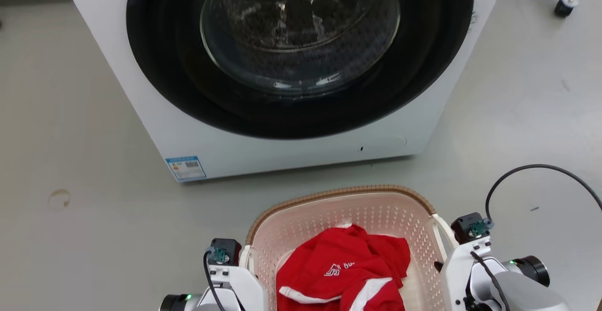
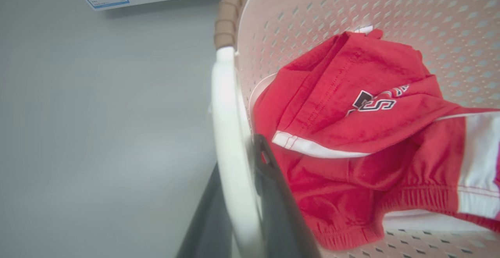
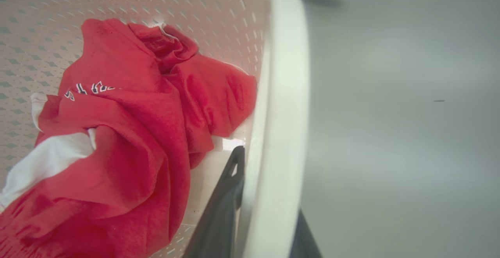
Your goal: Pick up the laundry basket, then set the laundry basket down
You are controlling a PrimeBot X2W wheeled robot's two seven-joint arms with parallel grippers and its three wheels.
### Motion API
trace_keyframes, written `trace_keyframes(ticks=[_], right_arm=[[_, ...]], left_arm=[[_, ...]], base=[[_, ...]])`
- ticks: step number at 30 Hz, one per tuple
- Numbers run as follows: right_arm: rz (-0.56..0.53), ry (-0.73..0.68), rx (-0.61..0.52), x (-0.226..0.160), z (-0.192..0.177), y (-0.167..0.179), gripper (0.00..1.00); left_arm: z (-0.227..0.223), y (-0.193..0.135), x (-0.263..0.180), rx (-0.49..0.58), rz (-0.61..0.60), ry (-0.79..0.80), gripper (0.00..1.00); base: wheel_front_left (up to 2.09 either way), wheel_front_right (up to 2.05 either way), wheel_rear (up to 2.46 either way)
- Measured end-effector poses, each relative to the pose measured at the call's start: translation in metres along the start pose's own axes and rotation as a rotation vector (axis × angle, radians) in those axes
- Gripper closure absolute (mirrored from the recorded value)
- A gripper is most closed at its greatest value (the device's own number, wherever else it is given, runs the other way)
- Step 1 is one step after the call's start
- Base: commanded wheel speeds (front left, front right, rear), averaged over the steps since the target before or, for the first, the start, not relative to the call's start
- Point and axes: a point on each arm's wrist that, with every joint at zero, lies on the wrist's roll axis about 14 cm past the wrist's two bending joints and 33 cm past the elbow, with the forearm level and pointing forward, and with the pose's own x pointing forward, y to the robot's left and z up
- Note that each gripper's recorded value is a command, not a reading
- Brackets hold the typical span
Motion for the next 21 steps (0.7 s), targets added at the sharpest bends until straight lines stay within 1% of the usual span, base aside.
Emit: trace_keyframes(ticks=[3,11,21], right_arm=[[-0.006,-0.017,-0.027,-0.012,0.004,0.007,1.00],[-0.006,-0.048,-0.048,-0.036,0.008,0.022,1.00],[-0.002,-0.049,-0.030,-0.041,0.004,0.025,1.00]], left_arm=[[0.002,-0.005,-0.013,0.016,-0.010,-0.016,1.00],[0.014,-0.016,-0.033,0.089,-0.032,-0.055,1.00],[0.015,-0.020,-0.036,0.119,-0.040,-0.046,1.00]], base=[[0.00,0.00,0.00],[0.00,0.00,0.00],[0.00,0.00,0.00]])
